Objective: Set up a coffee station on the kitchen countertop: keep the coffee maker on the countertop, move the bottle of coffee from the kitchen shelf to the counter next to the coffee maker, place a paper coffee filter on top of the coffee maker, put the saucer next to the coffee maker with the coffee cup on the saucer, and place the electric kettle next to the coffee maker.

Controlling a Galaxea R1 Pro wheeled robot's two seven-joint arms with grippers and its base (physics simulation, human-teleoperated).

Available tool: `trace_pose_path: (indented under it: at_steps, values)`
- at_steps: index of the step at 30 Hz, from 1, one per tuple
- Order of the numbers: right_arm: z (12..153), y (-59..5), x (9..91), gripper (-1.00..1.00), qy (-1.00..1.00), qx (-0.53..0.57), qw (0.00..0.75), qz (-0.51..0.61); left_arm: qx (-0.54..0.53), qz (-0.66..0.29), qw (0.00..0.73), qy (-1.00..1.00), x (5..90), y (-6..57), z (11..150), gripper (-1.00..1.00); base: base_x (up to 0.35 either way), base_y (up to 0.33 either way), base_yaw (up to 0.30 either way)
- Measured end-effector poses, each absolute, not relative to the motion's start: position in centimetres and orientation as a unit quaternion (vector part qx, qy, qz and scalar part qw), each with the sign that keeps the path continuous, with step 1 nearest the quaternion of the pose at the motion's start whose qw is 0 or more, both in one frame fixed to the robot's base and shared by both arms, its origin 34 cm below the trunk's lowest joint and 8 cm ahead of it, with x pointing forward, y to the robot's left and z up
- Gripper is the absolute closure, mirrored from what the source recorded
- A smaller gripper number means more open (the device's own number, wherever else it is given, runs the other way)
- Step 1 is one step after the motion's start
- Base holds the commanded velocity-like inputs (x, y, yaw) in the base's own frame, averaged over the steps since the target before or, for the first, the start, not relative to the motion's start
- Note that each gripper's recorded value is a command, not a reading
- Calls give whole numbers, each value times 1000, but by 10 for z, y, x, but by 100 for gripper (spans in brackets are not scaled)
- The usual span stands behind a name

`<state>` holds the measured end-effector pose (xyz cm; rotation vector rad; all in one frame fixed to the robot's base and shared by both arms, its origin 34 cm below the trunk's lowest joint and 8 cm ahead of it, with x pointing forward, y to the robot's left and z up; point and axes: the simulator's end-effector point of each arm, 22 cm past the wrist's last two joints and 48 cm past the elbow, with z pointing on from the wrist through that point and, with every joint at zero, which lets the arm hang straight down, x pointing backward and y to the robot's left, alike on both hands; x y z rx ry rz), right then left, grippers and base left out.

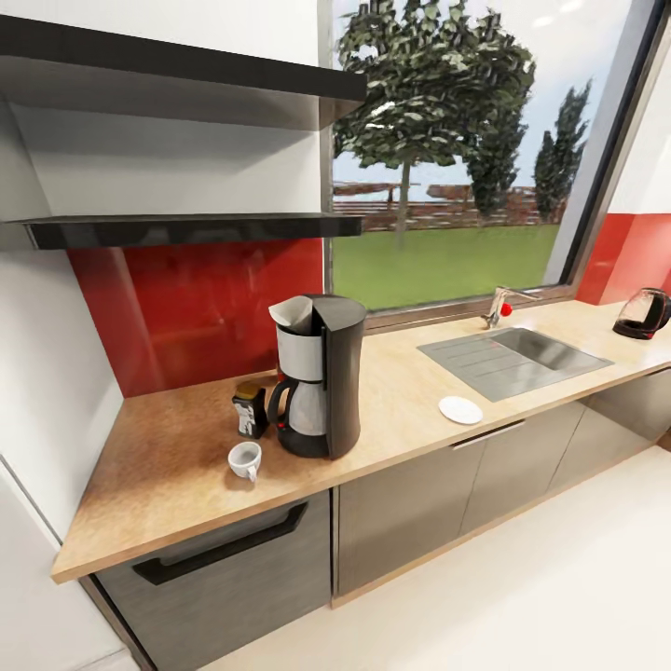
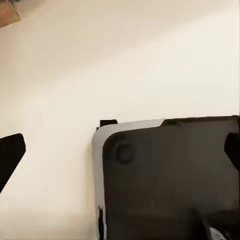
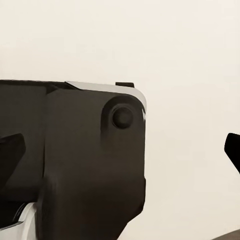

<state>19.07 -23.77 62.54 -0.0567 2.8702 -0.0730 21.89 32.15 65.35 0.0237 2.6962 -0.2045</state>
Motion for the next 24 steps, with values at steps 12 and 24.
trace_pose_path:
  at_steps: [12,24]
  values:
    - [625,-241,189,-100,991,-6,133,-29,-44,82,121,988,129,373,635,-100,21,-41,0]
    - [625,-241,189,-100,991,-6,132,-29,-45,83,120,988,128,372,635,-100,144,-263,0]
